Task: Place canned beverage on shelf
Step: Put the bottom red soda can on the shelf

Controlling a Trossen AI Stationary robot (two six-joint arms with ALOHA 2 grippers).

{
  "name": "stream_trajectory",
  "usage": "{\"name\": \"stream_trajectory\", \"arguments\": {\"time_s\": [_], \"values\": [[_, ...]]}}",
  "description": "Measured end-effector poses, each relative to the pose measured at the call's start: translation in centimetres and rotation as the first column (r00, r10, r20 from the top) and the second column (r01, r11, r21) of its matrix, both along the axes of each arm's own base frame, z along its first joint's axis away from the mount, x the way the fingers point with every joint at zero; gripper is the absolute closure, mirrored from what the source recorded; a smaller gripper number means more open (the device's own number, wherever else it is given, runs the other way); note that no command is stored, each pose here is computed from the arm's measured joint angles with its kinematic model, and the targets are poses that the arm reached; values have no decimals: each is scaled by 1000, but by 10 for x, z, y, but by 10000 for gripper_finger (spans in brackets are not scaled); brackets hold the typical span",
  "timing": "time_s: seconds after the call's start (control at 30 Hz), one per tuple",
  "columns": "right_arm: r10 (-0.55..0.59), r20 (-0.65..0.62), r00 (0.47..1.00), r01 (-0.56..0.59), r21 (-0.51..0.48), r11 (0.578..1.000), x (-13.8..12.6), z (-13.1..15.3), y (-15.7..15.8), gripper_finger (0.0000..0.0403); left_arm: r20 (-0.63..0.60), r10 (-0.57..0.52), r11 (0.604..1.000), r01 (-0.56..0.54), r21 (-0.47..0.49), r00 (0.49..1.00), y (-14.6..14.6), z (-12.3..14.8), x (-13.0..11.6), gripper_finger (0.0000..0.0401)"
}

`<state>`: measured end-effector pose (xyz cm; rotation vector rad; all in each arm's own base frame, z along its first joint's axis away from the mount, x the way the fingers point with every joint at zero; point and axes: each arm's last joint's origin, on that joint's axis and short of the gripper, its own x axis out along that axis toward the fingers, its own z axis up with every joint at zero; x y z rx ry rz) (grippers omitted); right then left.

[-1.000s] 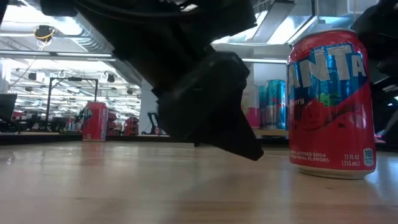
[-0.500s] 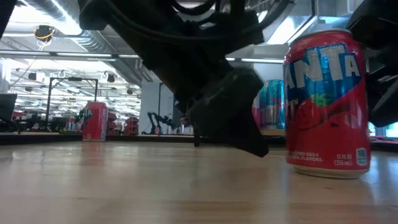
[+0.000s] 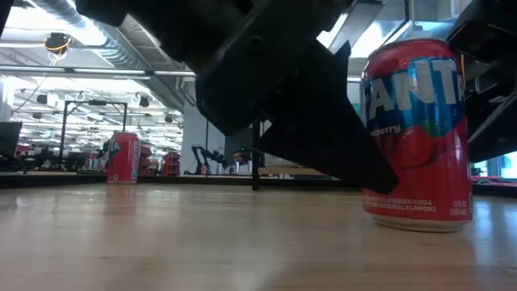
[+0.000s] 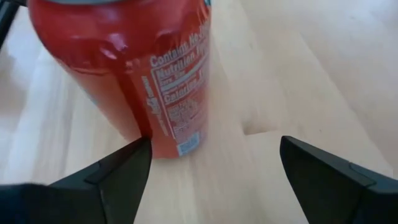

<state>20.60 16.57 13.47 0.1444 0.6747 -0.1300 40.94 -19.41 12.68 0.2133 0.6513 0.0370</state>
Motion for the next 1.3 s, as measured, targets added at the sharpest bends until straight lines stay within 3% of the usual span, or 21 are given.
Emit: {"name": "stream_trajectory", "arguments": {"time_s": [0.5, 0.77, 1.03, 1.3], "values": [[-111, 16, 994, 112, -117, 987, -8, 8, -13, 64, 6, -16, 1000, 16, -16, 1000, -1, 1, 1, 112], [37, 5, 999, -37, 92, 995, -16, 39, -13, 64, -43, -27, 999, 28, 15, 999, -8, 8, -10, 112], [143, 196, 970, -153, 35, 988, -7, 59, -5, 64, -105, 12, 1000, -10, 22, 994, -25, 18, -33, 112], [170, 261, 950, -168, -31, 985, 4, 81, 1, 64, -102, -3, 999, 6, 32, 995, -43, 17, -46, 112]]}}
